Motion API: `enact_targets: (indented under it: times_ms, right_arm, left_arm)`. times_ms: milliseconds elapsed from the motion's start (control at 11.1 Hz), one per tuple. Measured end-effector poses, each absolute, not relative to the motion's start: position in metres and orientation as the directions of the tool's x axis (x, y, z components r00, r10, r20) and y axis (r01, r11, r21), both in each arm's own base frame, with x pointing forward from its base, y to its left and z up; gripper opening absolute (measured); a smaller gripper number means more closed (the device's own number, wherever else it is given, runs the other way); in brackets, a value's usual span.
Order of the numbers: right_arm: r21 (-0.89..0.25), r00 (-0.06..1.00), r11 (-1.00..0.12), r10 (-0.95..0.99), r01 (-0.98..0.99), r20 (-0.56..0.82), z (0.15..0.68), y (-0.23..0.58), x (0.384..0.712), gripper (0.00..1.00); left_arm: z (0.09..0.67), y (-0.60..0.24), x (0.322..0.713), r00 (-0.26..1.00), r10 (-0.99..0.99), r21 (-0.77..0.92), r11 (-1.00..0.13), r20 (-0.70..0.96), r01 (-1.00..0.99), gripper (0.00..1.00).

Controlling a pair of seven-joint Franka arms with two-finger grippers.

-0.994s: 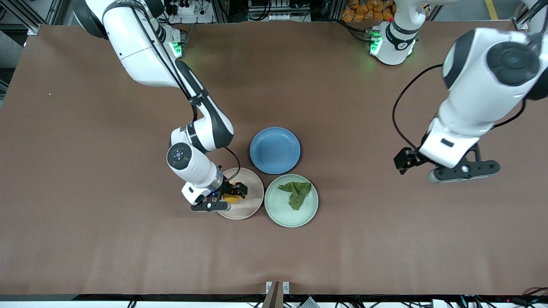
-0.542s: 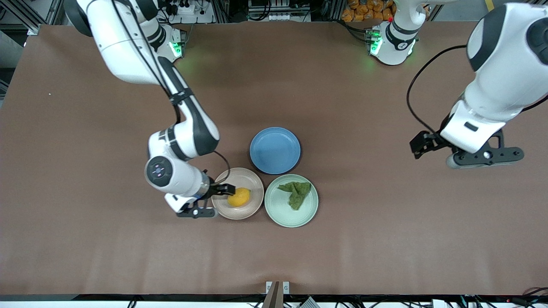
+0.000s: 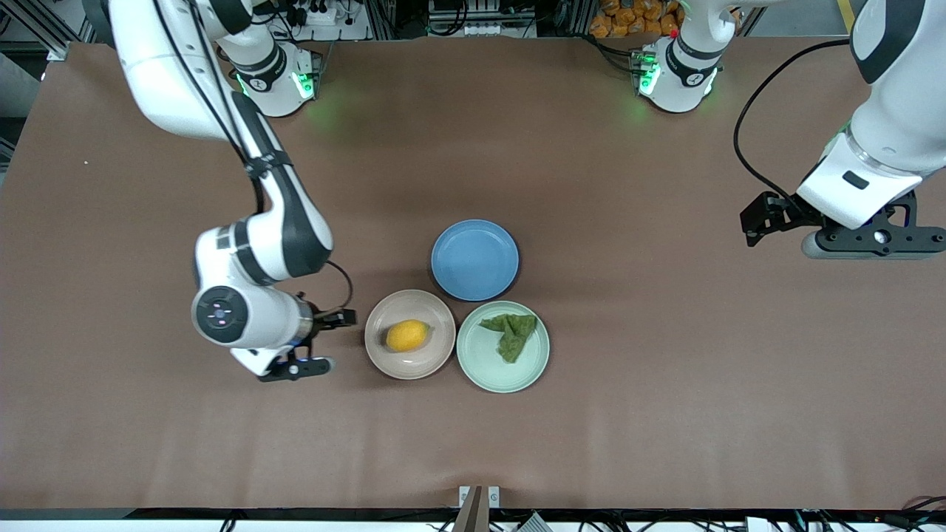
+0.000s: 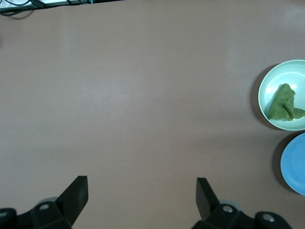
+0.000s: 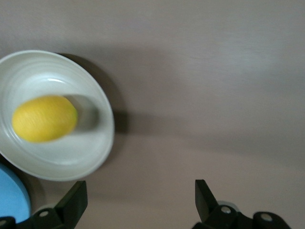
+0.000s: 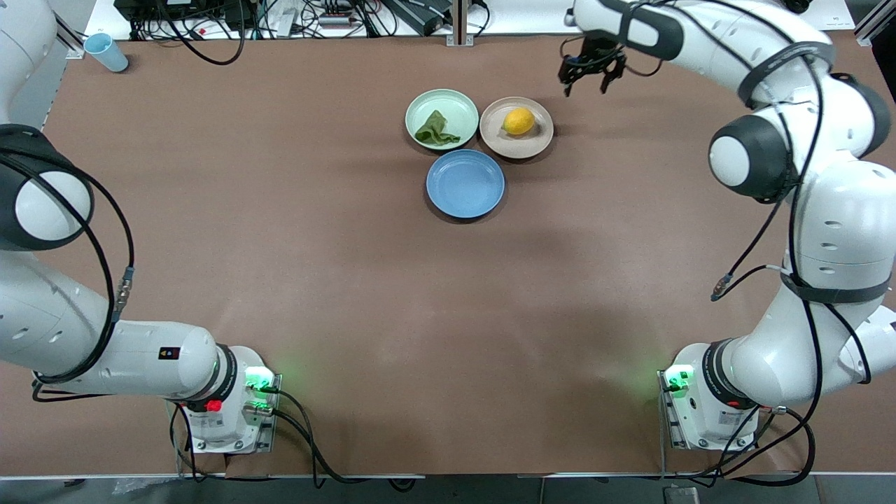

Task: Place lemon and lettuce in plates

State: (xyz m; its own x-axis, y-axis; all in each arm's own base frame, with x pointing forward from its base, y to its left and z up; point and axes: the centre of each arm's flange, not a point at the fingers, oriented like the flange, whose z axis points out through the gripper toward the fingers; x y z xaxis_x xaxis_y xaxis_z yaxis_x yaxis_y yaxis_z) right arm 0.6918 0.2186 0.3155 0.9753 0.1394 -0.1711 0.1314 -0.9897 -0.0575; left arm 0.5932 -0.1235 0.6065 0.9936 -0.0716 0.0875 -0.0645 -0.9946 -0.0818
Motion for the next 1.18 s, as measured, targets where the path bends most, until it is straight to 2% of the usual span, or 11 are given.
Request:
enact_targets:
  times_ms: [362,723,1175]
  right_arm:
    - [-0.049,0.966,-0.993,0.120,0.112,-0.230,0.392,0.130,0.688,1.00]
    - [0.049,0.974,-0.997,0.056,0.068,-0.217,0.451,0.065,0.679,1.00]
    - [0.074,0.985,-0.996,-0.060,-0.049,-0.162,0.566,-0.005,0.633,1.00]
  left_arm:
    - [0.617,-0.123,0.585,0.994,-0.072,-0.087,-0.994,0.085,-0.064,1.00]
    - [0.621,-0.097,0.585,0.997,-0.041,-0.016,-0.999,0.068,-0.040,1.00]
    - [0.646,-0.075,0.559,0.999,-0.044,0.010,-0.999,0.030,-0.044,1.00]
